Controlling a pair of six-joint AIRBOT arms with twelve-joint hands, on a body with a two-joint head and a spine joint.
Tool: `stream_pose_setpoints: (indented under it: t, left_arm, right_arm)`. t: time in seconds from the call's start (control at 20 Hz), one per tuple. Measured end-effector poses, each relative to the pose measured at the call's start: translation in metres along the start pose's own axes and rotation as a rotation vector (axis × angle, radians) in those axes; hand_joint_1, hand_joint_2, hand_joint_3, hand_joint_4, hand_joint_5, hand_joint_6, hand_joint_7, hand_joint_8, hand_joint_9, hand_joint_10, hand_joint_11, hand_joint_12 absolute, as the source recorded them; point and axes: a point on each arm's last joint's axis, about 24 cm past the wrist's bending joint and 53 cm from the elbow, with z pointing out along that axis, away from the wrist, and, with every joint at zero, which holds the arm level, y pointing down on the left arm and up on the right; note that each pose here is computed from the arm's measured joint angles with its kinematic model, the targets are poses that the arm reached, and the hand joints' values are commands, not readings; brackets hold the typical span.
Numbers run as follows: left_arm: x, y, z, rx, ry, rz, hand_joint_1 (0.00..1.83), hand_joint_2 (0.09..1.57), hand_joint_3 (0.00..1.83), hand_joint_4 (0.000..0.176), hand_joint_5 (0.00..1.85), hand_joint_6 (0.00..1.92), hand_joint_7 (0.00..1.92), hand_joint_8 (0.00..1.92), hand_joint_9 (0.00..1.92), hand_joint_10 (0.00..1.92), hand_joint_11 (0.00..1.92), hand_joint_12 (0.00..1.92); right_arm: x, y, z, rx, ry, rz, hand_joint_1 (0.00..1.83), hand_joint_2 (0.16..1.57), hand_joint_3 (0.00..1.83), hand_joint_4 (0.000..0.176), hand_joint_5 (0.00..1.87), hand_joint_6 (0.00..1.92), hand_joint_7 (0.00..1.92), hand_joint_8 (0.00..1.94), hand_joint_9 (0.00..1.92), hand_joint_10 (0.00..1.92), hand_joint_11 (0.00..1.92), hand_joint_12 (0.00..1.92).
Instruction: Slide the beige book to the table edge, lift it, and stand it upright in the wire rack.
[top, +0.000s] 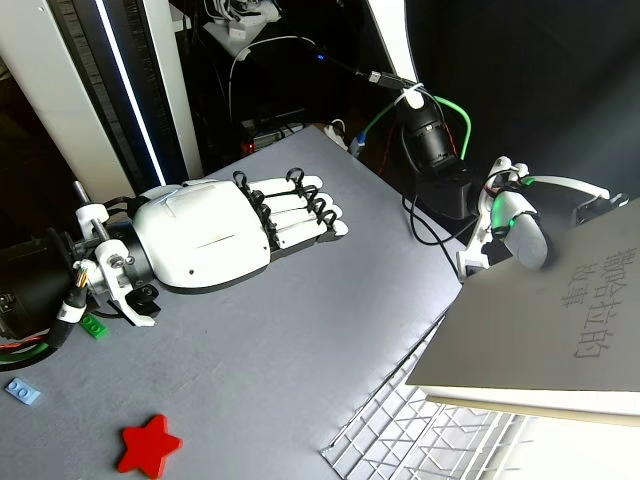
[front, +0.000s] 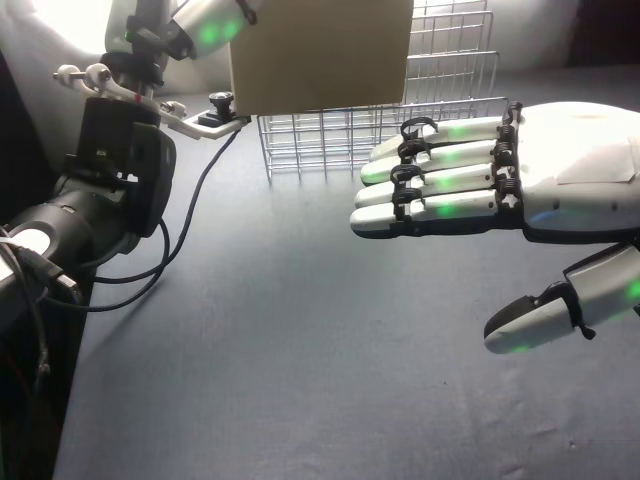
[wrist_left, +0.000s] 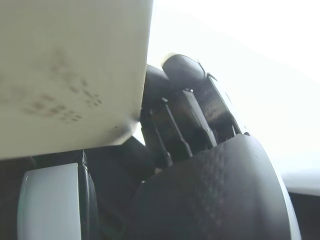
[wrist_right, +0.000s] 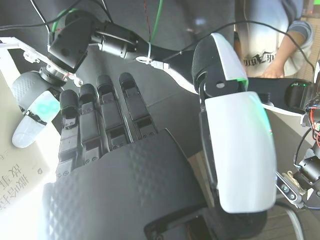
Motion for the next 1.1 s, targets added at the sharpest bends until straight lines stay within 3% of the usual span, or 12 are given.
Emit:
stream_pose_setpoints:
  t: [0.05, 0.1, 0.15, 0.25, 0.55, 0.9, 1.1]
  left_arm:
    - [0.0012, 0.0005, -0.0001, -0.002, 0.004, 0.001, 1.09, 1.24, 0.00, 0.000, 0.71, 1.36, 0.86, 0.71, 0.80, 1.02, 0.41, 1.67]
    - [0.0013, 0.0005, -0.0001, -0.002, 0.005, 0.001, 1.01, 1.22, 0.00, 0.000, 0.60, 0.71, 0.85, 0.38, 0.75, 0.85, 0.32, 1.59]
    - [0.0015, 0.0005, -0.0001, -0.002, 0.005, 0.000, 0.97, 1.21, 0.00, 0.000, 0.65, 0.35, 0.86, 0.20, 0.73, 0.72, 0.27, 1.54]
    - [0.0007, 0.0005, 0.0001, -0.002, 0.002, 0.004, 0.96, 1.18, 0.00, 0.000, 0.68, 0.08, 0.81, 0.03, 0.68, 0.50, 0.17, 1.46]
    - [-0.0021, -0.0001, 0.0002, 0.000, -0.010, 0.002, 0.98, 1.14, 0.00, 0.000, 0.57, 0.00, 0.63, 0.00, 0.64, 0.15, 0.03, 1.35]
    - [-0.0023, -0.0004, 0.0004, 0.001, -0.011, 0.001, 0.94, 1.13, 0.00, 0.000, 0.43, 0.00, 0.47, 0.00, 0.53, 0.03, 0.00, 1.21]
    - [-0.0014, -0.0010, 0.0014, 0.003, -0.010, -0.001, 0.95, 1.11, 0.00, 0.015, 0.37, 0.00, 0.37, 0.00, 0.44, 0.00, 0.00, 1.12]
  right_arm:
    - [0.0002, 0.0002, 0.0005, -0.001, 0.000, 0.000, 0.16, 1.13, 0.00, 0.000, 0.09, 0.00, 0.13, 0.00, 0.12, 0.00, 0.00, 0.36]
    - [0.0004, 0.0004, 0.0007, -0.002, 0.000, 0.001, 0.15, 1.14, 0.00, 0.000, 0.09, 0.00, 0.13, 0.00, 0.12, 0.00, 0.00, 0.35]
    - [0.0004, 0.0004, 0.0007, -0.002, 0.000, 0.001, 0.15, 1.14, 0.00, 0.000, 0.09, 0.00, 0.13, 0.00, 0.12, 0.00, 0.00, 0.35]
    - [0.0006, 0.0007, 0.0013, -0.003, 0.000, 0.002, 0.12, 1.14, 0.00, 0.000, 0.08, 0.00, 0.13, 0.00, 0.11, 0.00, 0.00, 0.37]
    - [-0.0004, 0.0022, 0.0038, -0.010, -0.004, 0.001, 0.11, 1.14, 0.00, 0.000, 0.08, 0.00, 0.13, 0.00, 0.11, 0.00, 0.00, 0.35]
    - [-0.0001, 0.0024, 0.0044, -0.011, -0.003, 0.002, 0.08, 1.14, 0.00, 0.000, 0.07, 0.00, 0.11, 0.00, 0.09, 0.00, 0.00, 0.29]
    - [-0.0001, 0.0024, 0.0044, -0.011, -0.003, 0.002, 0.12, 1.14, 0.00, 0.000, 0.08, 0.00, 0.11, 0.00, 0.10, 0.00, 0.00, 0.28]
